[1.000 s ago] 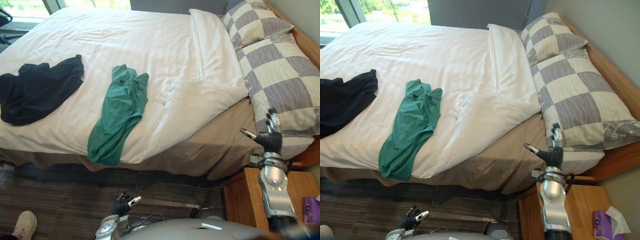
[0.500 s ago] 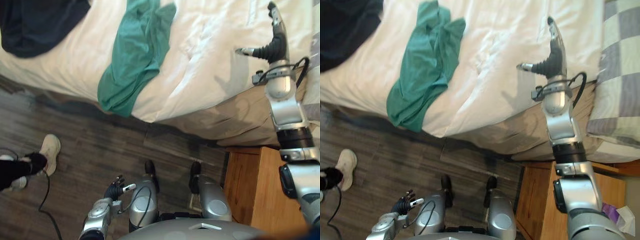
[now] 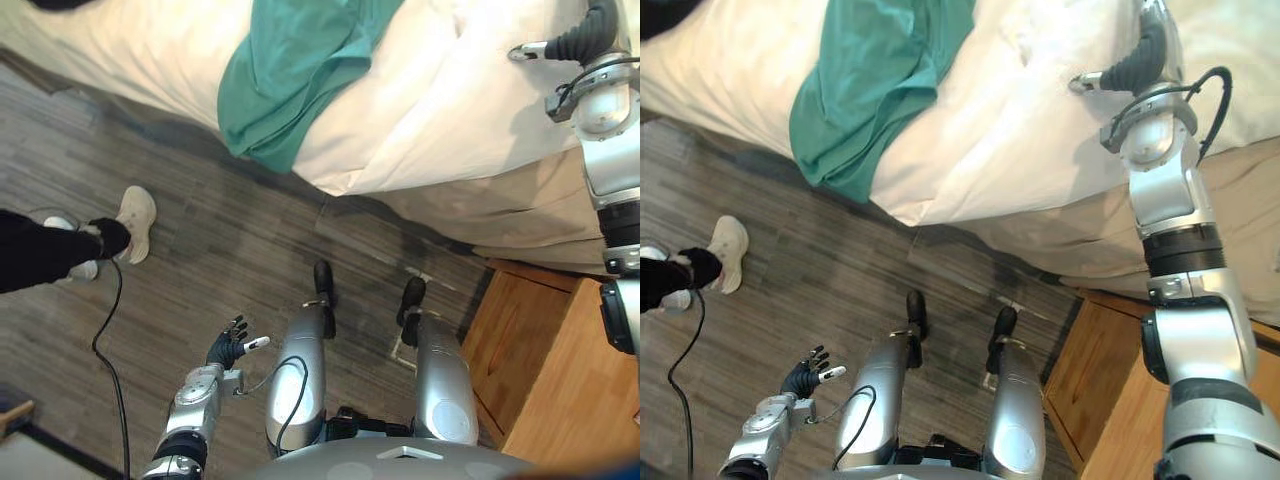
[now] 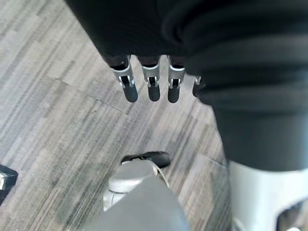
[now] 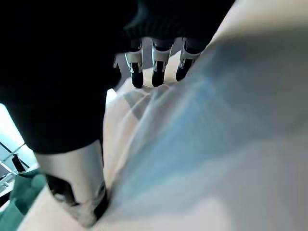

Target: Tidy the bed and pick cloth on bed and put in laundry

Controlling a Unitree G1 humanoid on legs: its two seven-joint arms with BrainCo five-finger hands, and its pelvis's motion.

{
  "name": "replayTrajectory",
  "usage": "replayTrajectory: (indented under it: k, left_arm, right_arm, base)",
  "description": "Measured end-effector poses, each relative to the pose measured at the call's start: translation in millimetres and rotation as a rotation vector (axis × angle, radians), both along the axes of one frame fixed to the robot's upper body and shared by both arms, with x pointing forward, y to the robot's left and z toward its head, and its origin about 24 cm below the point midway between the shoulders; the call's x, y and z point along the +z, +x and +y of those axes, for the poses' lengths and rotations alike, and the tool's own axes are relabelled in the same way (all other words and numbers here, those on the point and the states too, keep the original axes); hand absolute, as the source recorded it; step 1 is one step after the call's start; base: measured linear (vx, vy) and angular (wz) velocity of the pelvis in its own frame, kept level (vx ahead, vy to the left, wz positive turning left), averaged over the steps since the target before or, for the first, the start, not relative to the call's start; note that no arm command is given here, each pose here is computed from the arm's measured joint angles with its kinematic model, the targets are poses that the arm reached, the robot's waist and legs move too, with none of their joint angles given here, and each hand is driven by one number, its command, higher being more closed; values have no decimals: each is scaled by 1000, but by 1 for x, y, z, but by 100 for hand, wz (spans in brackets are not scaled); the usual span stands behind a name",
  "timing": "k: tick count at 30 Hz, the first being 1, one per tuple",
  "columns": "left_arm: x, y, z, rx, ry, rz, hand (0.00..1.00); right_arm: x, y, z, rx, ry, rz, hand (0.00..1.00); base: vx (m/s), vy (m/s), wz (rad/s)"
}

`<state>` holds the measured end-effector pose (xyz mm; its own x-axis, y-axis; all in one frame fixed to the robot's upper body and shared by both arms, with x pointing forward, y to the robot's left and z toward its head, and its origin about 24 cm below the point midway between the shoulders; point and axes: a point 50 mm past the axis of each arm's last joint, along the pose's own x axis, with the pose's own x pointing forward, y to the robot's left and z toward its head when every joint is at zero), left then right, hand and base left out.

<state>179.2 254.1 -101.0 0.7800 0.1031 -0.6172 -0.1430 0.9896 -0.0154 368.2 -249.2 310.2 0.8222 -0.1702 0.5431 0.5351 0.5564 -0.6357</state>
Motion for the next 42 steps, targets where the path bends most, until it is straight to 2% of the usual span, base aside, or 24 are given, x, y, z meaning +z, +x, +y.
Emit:
replayTrajectory:
  k: [8,12,18,23,24,29,33,36,42]
  left_arm:
    - [22,33,-13,-11,-46,-149,0]
    - [21,36,-13,63,-46,-136,0]
    - [15,33,-10,109,12,-50,0]
    - [9,29,-19,53,60,12,0]
    - [6,25,-21,48,68,31,0]
    - [-9,3,-29,35,82,120,0]
    - [-26,-24,-51,-23,62,215,0]
    - [-34,-37,-61,-29,36,244,0]
    - [-48,-64,-75,-20,-24,306,0]
  right_arm:
    - [14,-2,3,56,102,28,100]
    - [-12,5,5,105,238,56,100]
    - [-112,7,7,133,594,136,100]
    - [-188,-29,7,98,774,162,100]
    - [-200,-40,12,102,811,155,0]
    - [-246,-81,17,61,954,163,0]
    - [-292,-125,22,51,1246,118,0]
    - [-319,-155,24,-13,1382,106,0]
    - [-405,-248,13,-462,1713,88,0]
  base:
    - [-50,-38,2]
    - [27,-55,-14]
    - [54,-30,-25]
    - [28,32,-34]
    - [20,76,-30]
    - [49,74,-35]
    - [116,79,-26]
    - [92,53,-28]
    - [54,27,-39]
